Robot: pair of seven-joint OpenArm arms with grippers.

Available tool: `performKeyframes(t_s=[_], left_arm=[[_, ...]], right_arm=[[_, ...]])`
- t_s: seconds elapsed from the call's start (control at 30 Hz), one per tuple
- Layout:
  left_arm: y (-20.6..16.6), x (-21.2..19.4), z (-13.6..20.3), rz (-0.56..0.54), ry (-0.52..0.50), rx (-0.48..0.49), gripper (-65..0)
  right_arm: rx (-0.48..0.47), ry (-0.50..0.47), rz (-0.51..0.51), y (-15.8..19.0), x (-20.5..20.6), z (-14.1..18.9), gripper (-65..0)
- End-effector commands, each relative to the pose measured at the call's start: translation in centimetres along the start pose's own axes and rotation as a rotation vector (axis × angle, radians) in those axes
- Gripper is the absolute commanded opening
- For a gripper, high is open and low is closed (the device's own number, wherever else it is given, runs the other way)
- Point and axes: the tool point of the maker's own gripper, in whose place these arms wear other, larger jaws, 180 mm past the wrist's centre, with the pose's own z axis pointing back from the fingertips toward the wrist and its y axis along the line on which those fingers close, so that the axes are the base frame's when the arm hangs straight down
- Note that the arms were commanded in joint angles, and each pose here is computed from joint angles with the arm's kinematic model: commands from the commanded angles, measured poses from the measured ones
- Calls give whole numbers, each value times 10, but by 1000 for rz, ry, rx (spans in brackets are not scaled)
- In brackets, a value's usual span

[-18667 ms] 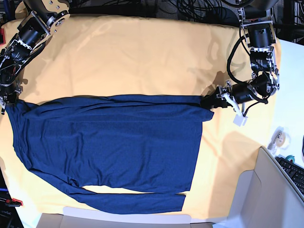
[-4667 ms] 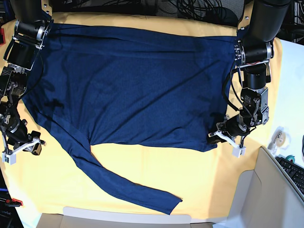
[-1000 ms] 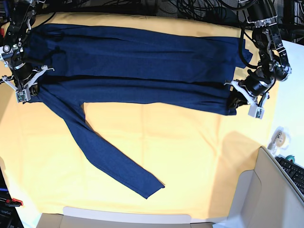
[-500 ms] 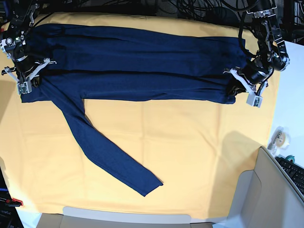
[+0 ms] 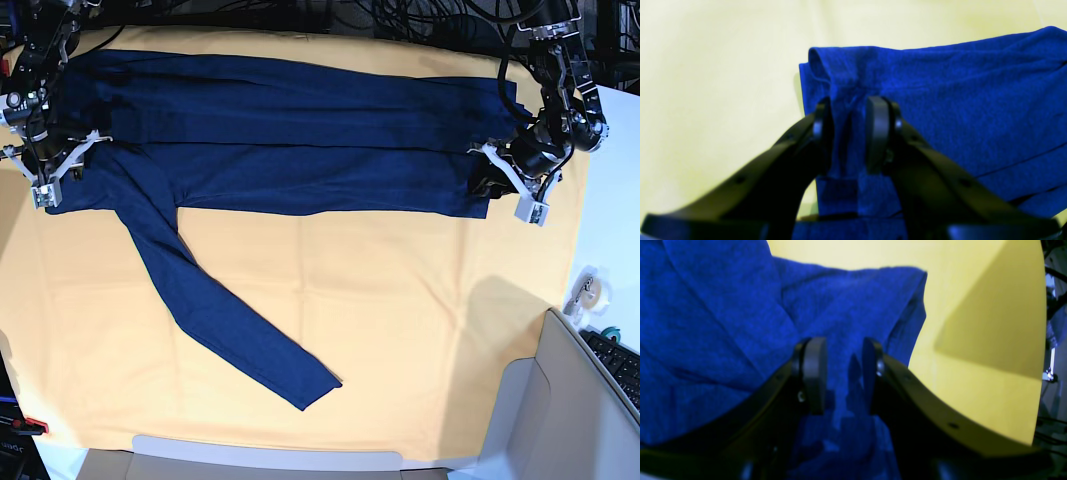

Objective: Fold the T-shirt properly
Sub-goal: 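Fold the grasped body section over toward the collar with both grippers, then move the right gripper to the trailing sleeve and grasp its cuff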

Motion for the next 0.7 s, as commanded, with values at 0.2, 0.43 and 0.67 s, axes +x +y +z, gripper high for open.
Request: performKeyframes(t_s=[0.2, 0.43, 0.67], left_arm=[[31, 26, 23, 30, -98, 81, -439], [44, 28, 32, 49, -118, 117, -430], [48, 28, 34, 61, -127, 126, -430]], right_arm=[[-93, -132, -30, -34, 41, 16, -471], [-109, -257, -78, -40, 90, 19, -471], [-33, -338, 25, 10, 148, 9, -471]])
